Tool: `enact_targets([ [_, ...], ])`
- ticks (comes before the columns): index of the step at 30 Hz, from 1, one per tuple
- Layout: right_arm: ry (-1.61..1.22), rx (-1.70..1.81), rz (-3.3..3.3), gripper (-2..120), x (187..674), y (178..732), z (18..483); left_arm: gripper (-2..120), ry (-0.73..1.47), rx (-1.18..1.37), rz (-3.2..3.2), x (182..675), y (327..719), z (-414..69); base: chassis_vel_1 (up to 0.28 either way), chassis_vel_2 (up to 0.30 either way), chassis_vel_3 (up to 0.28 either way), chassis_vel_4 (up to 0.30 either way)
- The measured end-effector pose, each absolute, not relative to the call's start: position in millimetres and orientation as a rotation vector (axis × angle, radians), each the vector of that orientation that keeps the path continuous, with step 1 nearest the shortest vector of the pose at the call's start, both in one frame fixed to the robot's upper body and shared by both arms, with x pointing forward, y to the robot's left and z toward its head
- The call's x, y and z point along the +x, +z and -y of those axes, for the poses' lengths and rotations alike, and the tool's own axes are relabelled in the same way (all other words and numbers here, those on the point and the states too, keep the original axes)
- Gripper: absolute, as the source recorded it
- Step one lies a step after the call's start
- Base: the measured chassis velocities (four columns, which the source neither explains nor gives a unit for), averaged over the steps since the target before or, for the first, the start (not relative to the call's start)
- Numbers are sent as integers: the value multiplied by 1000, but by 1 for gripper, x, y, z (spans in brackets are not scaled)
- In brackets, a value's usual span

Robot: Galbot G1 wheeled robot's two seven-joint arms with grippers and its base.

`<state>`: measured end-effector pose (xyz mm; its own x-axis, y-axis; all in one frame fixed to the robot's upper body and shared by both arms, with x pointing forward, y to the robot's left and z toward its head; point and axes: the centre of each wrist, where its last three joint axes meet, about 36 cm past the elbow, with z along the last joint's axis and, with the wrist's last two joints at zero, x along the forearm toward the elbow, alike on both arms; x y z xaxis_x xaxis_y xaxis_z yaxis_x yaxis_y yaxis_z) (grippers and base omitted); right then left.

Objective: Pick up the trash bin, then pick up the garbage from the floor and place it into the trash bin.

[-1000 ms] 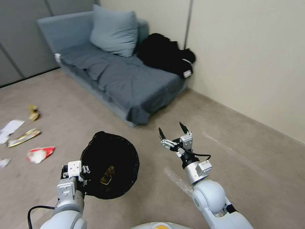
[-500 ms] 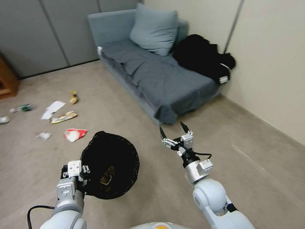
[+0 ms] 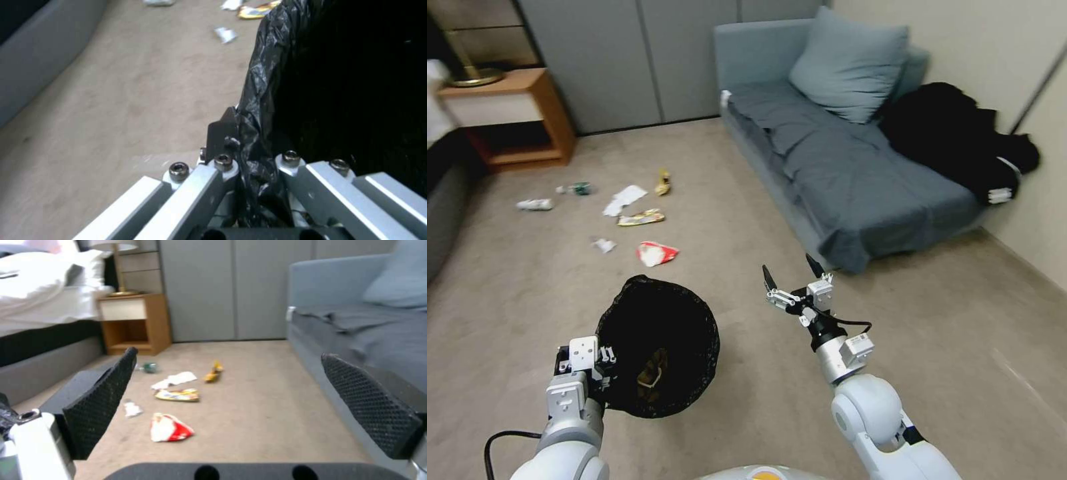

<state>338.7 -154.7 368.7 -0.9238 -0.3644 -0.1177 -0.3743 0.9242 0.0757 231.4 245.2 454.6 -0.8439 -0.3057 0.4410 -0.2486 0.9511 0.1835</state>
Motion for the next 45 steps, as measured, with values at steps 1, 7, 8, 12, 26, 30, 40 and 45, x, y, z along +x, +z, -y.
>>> enact_targets([
  [1,147,-574,-2982,100,339,369,155,2,-163,396,2624,231,455,-245,139,117,113,136],
  [7,147,-571,-2983,100,339,368,155,2,-163,396,2625,232,455,-245,120,117,121,109],
  [8,148,-570,-2983,100,339,368,155,2,-163,396,2625,232,455,-245,120,124,123,137],
  [12,147,-569,-2982,100,339,368,155,2,-163,396,2626,232,455,-245,123,122,127,140],
  [26,137,-542,-2986,100,338,367,158,2,-166,399,2636,232,452,-245,75,85,85,79],
  [30,139,-525,-2987,100,339,367,159,2,-167,399,2638,232,452,-245,0,0,0,0],
  [40,146,-427,-2996,100,347,373,164,2,-172,399,2642,233,452,-245,0,0,0,0],
  [45,148,-245,-3021,100,358,379,176,2,-170,401,2641,234,452,-245,0,0,0,0],
])
